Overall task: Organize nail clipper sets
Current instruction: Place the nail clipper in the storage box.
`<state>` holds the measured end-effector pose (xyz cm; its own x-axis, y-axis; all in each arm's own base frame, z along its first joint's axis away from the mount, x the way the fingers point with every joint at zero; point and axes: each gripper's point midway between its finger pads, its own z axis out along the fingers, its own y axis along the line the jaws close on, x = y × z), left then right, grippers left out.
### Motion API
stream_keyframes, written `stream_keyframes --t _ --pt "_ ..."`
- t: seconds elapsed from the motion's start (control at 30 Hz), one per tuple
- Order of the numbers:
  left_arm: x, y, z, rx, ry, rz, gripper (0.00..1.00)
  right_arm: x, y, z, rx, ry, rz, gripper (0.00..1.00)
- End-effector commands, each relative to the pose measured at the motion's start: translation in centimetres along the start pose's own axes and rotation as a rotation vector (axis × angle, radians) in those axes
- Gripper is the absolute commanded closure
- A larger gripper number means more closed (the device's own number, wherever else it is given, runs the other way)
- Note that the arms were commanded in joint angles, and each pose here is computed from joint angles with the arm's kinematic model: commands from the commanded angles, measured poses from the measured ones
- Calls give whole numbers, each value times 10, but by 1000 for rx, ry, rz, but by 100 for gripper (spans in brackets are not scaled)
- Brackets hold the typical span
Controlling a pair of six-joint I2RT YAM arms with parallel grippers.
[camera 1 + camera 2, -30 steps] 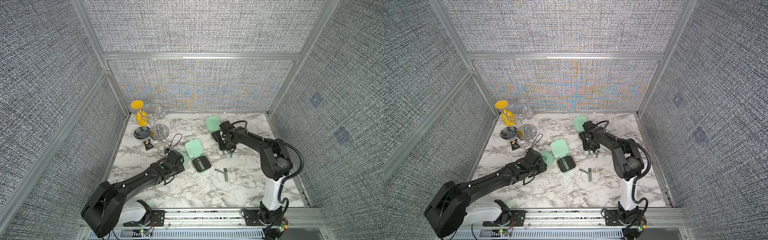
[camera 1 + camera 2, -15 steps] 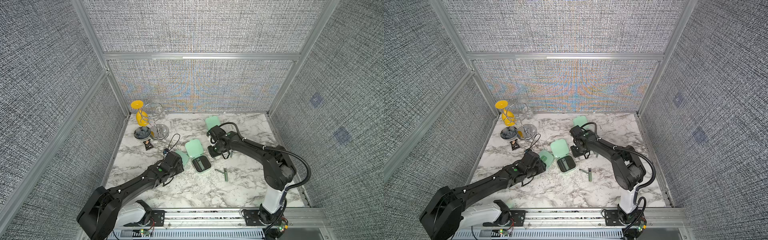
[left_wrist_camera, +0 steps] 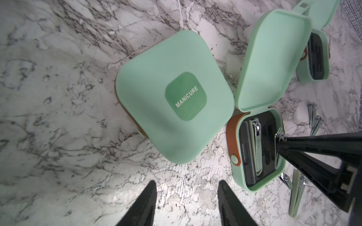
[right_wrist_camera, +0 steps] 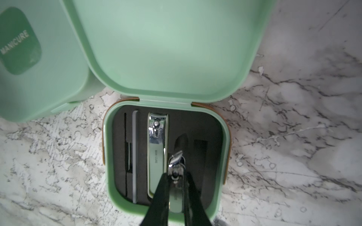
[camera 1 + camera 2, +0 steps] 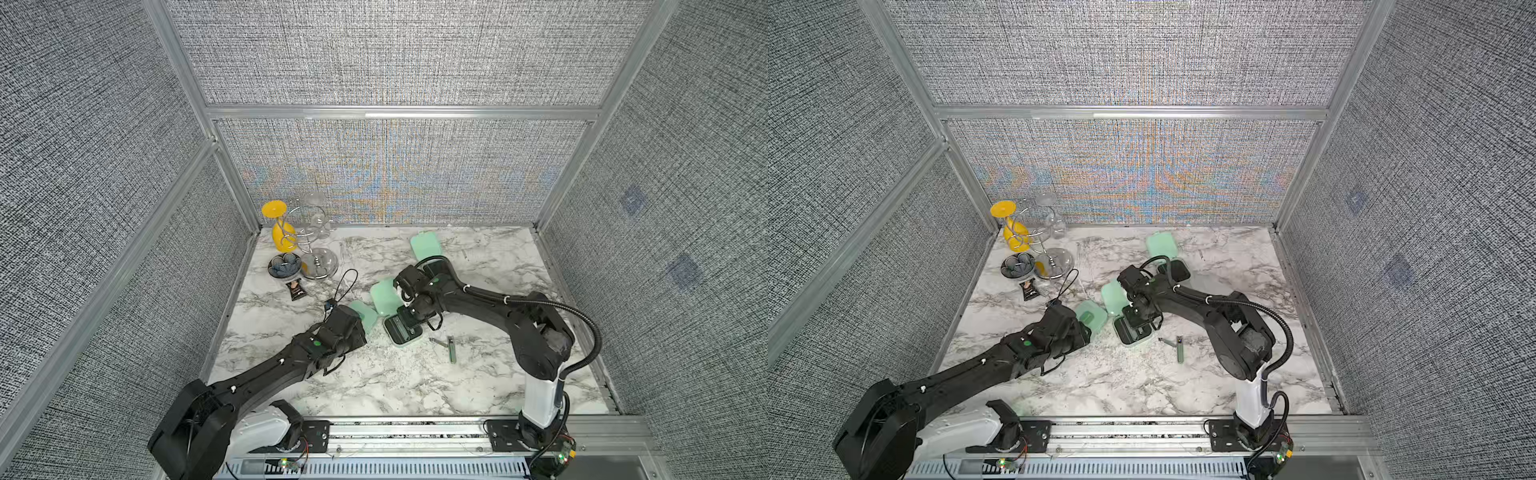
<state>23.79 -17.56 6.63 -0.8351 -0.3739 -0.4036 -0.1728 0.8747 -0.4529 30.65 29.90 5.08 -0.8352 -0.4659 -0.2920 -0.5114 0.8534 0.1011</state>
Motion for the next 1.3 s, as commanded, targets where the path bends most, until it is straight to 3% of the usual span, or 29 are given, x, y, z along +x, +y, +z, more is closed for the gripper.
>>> stream_keyframes --t 0.0,1.27 --pt "-1 -1 0 3 -6 4 47 -4 1 2 10 -15 -5 86" --pt "-2 2 -1 0 -15 1 47 7 -6 19 40 -4 36 86"
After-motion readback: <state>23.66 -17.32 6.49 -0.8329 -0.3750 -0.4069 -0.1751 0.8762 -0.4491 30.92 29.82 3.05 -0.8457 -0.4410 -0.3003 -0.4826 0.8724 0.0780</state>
